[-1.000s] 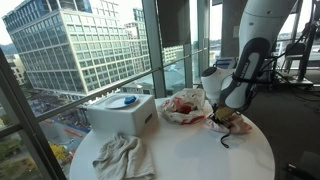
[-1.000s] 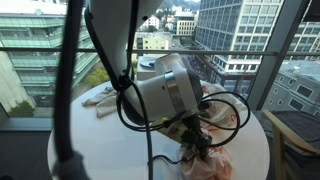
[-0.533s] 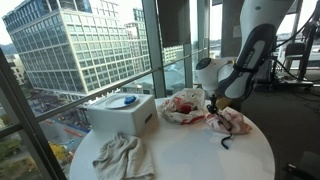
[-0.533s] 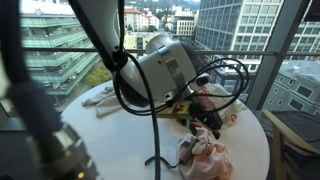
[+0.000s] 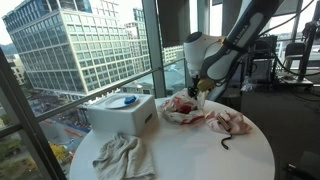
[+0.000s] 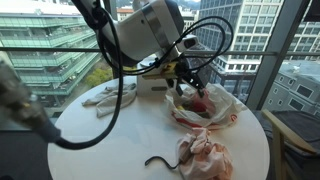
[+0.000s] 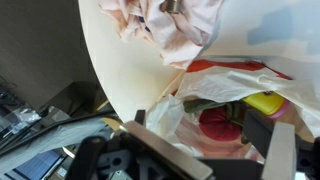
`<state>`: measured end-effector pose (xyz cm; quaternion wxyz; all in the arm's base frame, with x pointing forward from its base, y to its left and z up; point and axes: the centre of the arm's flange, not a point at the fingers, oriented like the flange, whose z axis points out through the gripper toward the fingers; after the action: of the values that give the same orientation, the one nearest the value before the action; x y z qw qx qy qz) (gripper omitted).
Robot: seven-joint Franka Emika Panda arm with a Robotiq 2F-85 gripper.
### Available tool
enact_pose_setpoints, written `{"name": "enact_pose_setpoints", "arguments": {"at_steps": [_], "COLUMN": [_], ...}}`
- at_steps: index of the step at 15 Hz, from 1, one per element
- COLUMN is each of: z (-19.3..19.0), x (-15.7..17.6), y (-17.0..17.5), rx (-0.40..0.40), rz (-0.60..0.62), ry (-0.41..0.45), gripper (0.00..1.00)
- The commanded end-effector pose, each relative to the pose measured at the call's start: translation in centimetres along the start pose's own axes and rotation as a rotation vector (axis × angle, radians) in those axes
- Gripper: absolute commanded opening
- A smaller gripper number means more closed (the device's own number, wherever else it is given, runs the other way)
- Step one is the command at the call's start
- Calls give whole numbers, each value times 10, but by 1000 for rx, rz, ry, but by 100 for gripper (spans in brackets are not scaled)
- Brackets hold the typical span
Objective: Remove the brown object, the pink shirt, the turnip plushy and the yellow container from the plastic
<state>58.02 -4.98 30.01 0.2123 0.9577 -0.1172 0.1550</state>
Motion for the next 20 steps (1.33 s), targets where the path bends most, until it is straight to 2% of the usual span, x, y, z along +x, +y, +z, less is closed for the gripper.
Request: {"name": "enact_pose_setpoints", "arguments": {"at_steps": [1,5,9,12,15,17,18,19,20], "z": [14,63,127,160,165,175,181,188,197], "x": [46,76,91,110,128,132,131,127,122], "y": [-29,-63,-81,-83,-77,-75,-75,-75,-75], "rx": [101,158,151,123,111,98,96,97,94], "rz": [48,80,86,84,84,69,68,66,77], "ry": [-10,-60,-97,-60,6,6,-8,-37,-57], "gripper": [100,100,100,100,100,100,75,75,66]}}
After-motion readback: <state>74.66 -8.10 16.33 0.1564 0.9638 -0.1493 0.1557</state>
